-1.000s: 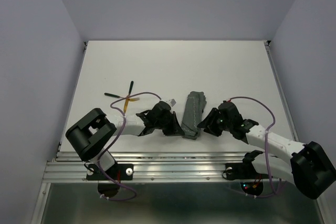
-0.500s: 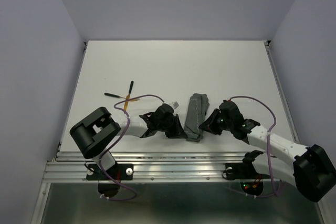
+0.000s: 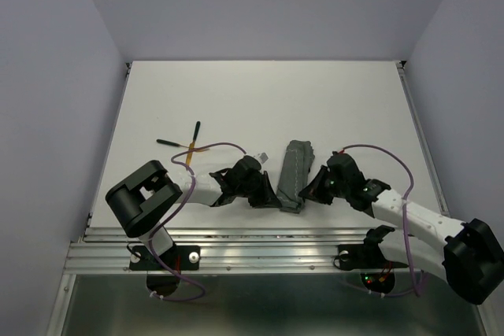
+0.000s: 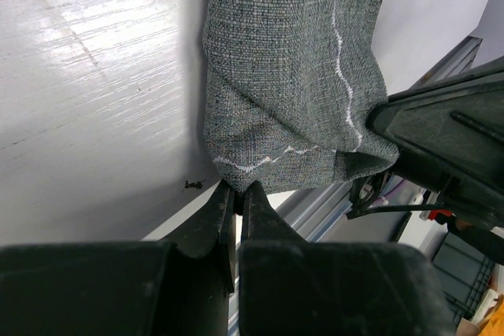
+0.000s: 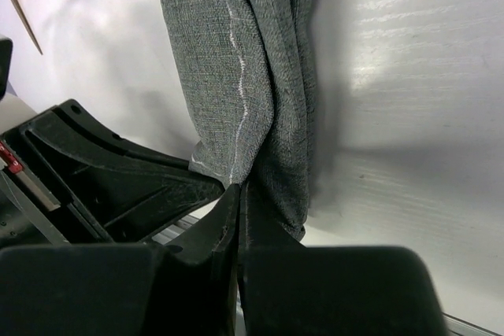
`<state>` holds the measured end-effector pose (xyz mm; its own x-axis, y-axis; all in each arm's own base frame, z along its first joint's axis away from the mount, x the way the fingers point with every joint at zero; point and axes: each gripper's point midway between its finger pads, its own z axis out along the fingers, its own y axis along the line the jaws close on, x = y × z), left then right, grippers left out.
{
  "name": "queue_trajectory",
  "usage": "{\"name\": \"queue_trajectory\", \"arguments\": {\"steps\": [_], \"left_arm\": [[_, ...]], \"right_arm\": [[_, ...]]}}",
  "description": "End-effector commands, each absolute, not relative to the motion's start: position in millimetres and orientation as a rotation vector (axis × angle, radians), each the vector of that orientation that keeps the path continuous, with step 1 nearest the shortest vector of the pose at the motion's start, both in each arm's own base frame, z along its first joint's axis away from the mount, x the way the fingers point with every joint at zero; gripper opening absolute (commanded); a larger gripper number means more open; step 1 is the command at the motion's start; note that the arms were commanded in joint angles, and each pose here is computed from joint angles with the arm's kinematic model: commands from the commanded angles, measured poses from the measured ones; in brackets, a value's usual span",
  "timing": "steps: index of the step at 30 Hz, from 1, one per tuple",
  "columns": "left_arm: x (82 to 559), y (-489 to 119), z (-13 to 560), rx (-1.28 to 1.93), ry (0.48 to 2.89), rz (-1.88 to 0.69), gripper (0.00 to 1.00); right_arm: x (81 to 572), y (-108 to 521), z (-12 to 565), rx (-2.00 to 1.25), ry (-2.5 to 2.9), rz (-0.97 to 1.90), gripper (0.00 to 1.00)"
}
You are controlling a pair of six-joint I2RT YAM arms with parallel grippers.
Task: Fold the napkin into a case and place the utensils inside
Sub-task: Fold the 2/3-rectangle-folded napkin at the center of the board.
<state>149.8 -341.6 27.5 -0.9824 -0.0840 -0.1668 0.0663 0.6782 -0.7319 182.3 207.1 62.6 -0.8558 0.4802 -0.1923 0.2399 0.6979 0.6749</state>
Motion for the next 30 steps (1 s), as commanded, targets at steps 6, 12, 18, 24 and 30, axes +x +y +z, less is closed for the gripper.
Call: {"name": "queue_trajectory", "arguments": {"steps": [6, 12, 18, 24, 30], "left_arm": [[152.7, -351.9, 36.6, 0.001, 2.673, -1.231, 0.0], [151.5, -350.1, 36.4, -0.004, 2.673, -1.23, 0.0], [149.8, -347.8, 36.5, -0.015, 2.674, -1.229, 0.0], [149.6, -341.0, 42.5, -0.014, 2.657, -1.211, 0.0], [157.7, -341.3, 78.1, 0.109, 2.589, -1.173, 0.42]], "right_arm": [[179.6, 226.5, 63.7, 0.528, 2.555, 0.969, 0.01], [174.4, 218.5, 47.7, 0.576, 2.569, 0.918, 0.01], [165.5, 207.2, 27.8, 0.627, 2.58, 0.881, 0.02], [161.4, 199.6, 12.4, 0.645, 2.564, 0.868, 0.11], [157.8, 193.9, 4.3, 0.627, 2.573, 0.837, 0.2]]}}
